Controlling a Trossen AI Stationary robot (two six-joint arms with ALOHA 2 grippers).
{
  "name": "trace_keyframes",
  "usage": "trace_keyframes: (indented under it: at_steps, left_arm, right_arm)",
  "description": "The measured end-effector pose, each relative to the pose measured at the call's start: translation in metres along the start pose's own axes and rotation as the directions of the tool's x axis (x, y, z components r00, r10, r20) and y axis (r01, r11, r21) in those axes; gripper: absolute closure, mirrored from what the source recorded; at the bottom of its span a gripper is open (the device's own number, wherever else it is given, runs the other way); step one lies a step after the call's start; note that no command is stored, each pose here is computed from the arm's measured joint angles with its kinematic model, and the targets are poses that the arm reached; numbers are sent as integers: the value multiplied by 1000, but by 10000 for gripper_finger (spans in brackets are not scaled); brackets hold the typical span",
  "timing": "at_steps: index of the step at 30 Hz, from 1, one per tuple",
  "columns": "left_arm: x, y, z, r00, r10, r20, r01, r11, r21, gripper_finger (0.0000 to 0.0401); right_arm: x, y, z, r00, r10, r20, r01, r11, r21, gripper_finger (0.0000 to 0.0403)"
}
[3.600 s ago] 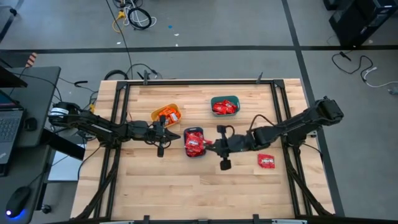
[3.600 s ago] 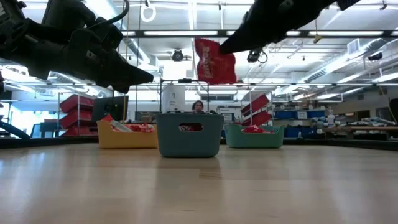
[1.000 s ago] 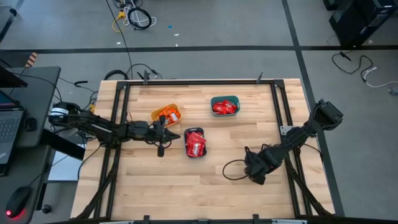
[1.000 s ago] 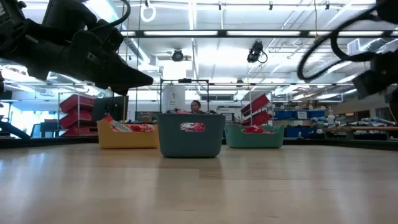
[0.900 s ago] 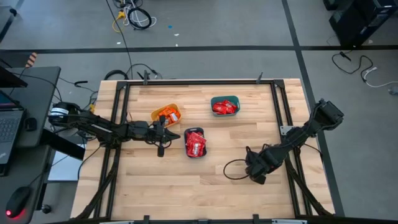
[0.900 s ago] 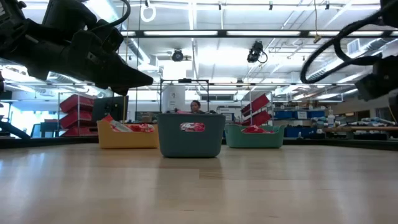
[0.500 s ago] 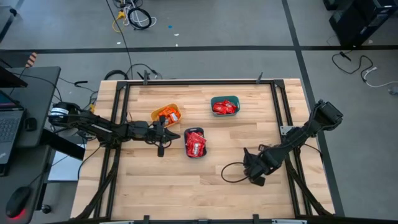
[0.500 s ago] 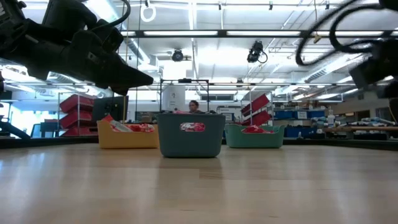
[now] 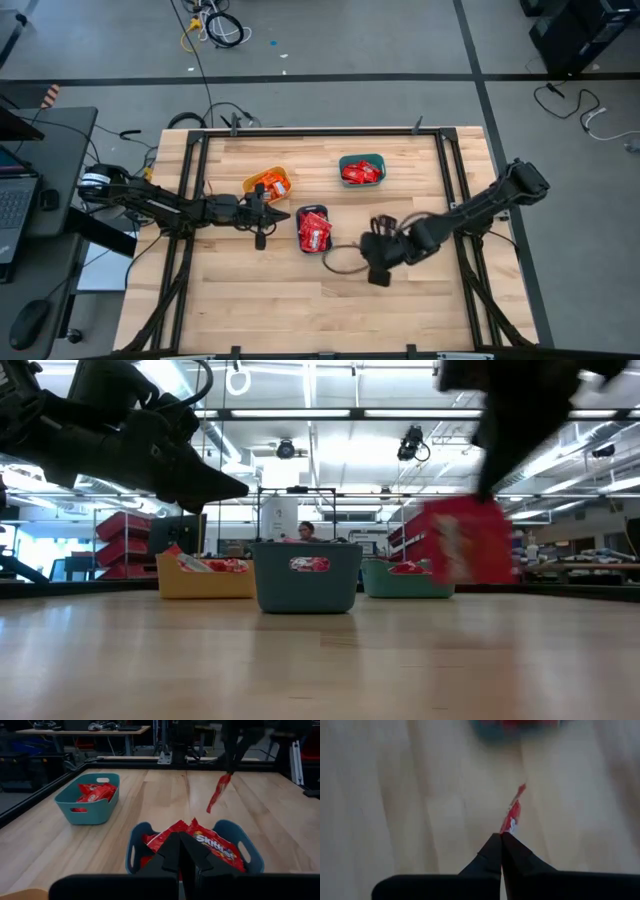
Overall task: Sort candy
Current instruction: Put the red candy into the blue bin
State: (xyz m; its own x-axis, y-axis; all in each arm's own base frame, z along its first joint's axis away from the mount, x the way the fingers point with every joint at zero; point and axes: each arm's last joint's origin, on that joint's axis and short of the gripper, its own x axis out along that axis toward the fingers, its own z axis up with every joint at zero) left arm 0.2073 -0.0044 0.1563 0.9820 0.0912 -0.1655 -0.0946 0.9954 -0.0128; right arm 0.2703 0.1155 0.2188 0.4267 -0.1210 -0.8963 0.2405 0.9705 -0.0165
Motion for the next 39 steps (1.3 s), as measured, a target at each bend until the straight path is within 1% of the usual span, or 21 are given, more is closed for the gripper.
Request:
trace_keyframes:
  at_steps: [2,5,9,12,15,17,20,26,30,34,39]
  left_arm:
    - [0,0,0,1000,0,0,0,1000,0,398]
    - [0,0,0,1000,0,0,0,1000,0,398]
    - [0,0,0,1000,0,-1,0,1000,0,398]
    - [0,0,0,1000,0,0,0,1000,0,398]
    - [0,0,0,1000,0,-1,0,1000,0,398]
    - [0,0,0,1000,0,-1,0,1000,1,398]
    - [0,0,0,1000,1,-3,-1,1000,5,398]
    - [0,1,-1,1000,24,-7,-24,1000,7,398]
    - [0,1,-1,1000,29,-8,-29,1000,8,398]
    - [0,1,-1,1000,29,-9,-29,1000,9,398]
    - [0,1,-1,1000,29,-8,-29,1000,8,398]
  right_arm:
    - [-3,-2,18,996,36,83,-35,999,-21,403]
    - [-9,-6,43,971,87,222,-74,995,-65,403]
    - [-17,-12,71,915,131,383,-102,990,-96,403]
    - [-19,-18,85,869,210,448,-169,977,-131,403]
    - [-13,-22,94,846,252,470,-211,968,-139,403]
    - [0,-24,98,847,253,468,-216,968,-132,403]
    - [21,-26,102,858,233,459,-208,973,-105,403]
    - [43,-34,110,858,194,475,-219,976,-4,403]
    - [52,-37,111,867,146,477,-201,977,66,403]
    - [58,-38,105,848,133,514,-221,969,113,403]
    - [72,-44,95,858,98,504,-214,961,177,403]
